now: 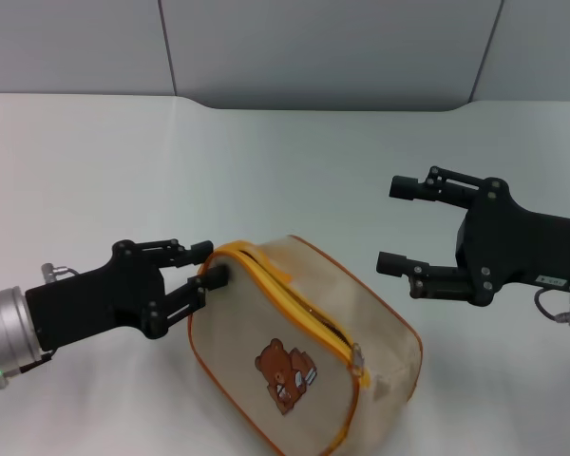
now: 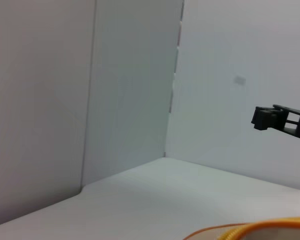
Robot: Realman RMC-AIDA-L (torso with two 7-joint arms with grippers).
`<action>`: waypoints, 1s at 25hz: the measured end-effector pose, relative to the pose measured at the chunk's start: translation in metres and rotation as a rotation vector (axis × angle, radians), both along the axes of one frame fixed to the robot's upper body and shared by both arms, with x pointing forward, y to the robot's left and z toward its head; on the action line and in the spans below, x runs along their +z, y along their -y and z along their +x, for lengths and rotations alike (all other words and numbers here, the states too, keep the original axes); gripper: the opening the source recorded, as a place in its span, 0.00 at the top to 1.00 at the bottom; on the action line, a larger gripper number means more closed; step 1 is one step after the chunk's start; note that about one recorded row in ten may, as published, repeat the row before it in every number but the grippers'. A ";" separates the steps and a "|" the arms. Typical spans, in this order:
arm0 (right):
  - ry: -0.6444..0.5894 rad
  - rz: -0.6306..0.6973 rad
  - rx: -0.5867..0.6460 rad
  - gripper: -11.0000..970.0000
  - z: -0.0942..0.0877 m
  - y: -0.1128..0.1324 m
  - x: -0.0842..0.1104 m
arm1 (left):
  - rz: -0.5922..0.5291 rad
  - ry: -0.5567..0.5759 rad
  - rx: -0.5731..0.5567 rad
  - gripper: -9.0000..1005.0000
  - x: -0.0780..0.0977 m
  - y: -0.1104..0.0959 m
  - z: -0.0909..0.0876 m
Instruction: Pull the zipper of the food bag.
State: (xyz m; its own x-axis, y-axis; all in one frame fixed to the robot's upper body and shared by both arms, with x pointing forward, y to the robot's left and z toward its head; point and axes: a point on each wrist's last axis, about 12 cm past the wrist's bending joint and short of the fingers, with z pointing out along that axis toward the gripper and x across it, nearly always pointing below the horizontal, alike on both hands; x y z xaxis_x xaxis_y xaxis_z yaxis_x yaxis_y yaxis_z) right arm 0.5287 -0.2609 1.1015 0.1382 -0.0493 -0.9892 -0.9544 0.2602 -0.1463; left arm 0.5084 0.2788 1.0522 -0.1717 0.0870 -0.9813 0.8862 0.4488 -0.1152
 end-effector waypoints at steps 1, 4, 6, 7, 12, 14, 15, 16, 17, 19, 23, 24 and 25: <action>-0.001 -0.001 -0.003 0.37 0.000 0.000 0.000 | -0.001 0.000 0.003 0.91 0.000 -0.001 0.000; -0.011 -0.006 -0.016 0.24 0.003 -0.001 -0.002 | -0.025 0.000 0.026 0.83 0.007 -0.013 0.001; -0.032 -0.010 -0.023 0.21 0.005 -0.001 -0.003 | -0.081 -0.004 0.031 0.72 0.022 -0.029 0.003; -0.050 -0.011 -0.024 0.20 0.007 -0.001 -0.004 | -0.081 -0.004 0.031 0.64 0.022 -0.029 0.003; -0.111 -0.003 0.002 0.15 0.010 0.002 0.000 | -0.163 -0.031 -0.055 0.37 0.050 -0.046 0.007; -0.135 -0.006 0.034 0.15 0.009 0.004 0.002 | -0.162 -0.053 -0.126 0.31 0.056 -0.043 0.007; -0.150 -0.012 0.056 0.15 0.007 0.005 0.004 | -0.152 -0.066 -0.162 0.30 0.057 -0.040 0.007; -0.168 -0.021 0.078 0.15 0.007 0.007 0.005 | -0.122 -0.091 -0.232 0.28 0.056 -0.031 0.007; -0.186 -0.029 0.096 0.15 0.007 0.008 0.007 | -0.122 -0.091 -0.232 0.27 0.056 -0.031 0.007; -0.212 -0.044 0.113 0.15 0.007 0.009 0.008 | -0.092 -0.106 -0.271 0.26 0.054 -0.022 0.008; -0.233 -0.062 0.127 0.15 0.007 0.010 0.007 | -0.064 -0.110 -0.285 0.26 0.051 -0.014 0.011; -0.237 -0.065 0.129 0.15 0.007 0.009 0.007 | -0.063 -0.109 -0.285 0.26 0.051 -0.013 0.011; -0.240 -0.066 0.130 0.15 0.006 0.009 0.007 | -0.062 -0.108 -0.285 0.26 0.051 -0.013 0.011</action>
